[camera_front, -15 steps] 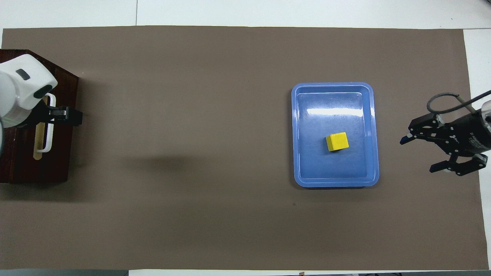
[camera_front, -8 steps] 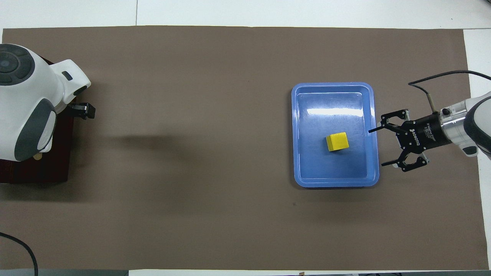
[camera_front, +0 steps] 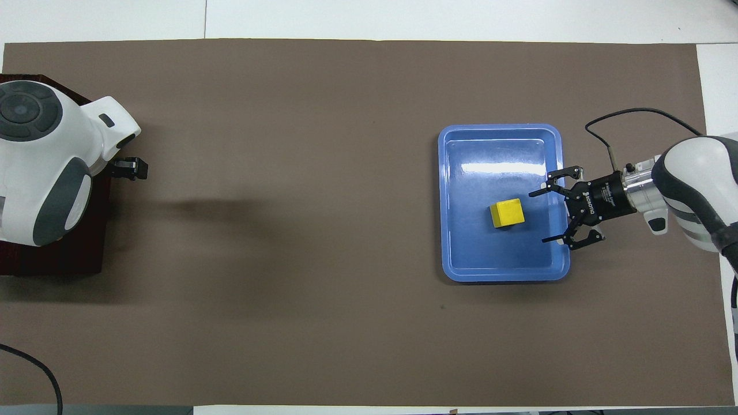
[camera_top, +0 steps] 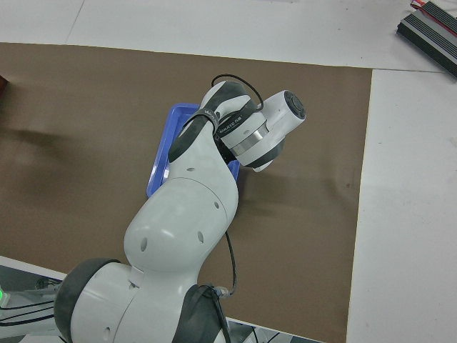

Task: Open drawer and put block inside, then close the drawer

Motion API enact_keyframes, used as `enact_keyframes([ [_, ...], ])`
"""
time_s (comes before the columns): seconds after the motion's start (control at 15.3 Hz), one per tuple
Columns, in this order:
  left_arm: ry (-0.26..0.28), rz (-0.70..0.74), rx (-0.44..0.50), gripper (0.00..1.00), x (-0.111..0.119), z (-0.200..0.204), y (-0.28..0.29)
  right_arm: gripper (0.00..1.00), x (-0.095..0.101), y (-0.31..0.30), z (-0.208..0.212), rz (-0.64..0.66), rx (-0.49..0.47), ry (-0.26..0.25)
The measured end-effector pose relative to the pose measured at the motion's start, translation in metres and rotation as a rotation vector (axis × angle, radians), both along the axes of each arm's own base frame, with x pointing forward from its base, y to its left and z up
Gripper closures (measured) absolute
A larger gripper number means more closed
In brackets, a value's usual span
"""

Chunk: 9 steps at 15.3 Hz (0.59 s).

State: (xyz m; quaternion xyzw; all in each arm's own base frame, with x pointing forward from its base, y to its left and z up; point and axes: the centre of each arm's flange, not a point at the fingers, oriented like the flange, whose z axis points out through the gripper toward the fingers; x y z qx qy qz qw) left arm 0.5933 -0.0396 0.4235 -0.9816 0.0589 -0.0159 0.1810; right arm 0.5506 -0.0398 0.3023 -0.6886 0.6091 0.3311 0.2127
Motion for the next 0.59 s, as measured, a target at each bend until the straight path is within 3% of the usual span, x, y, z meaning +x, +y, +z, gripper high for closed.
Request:
enact_keyframes([
  [0.59,0.018,-0.034,0.074,0.00,-0.002,-0.023,0.015,0.00,0.024,0.021,-0.015,0.025,-0.035,-0.078],
])
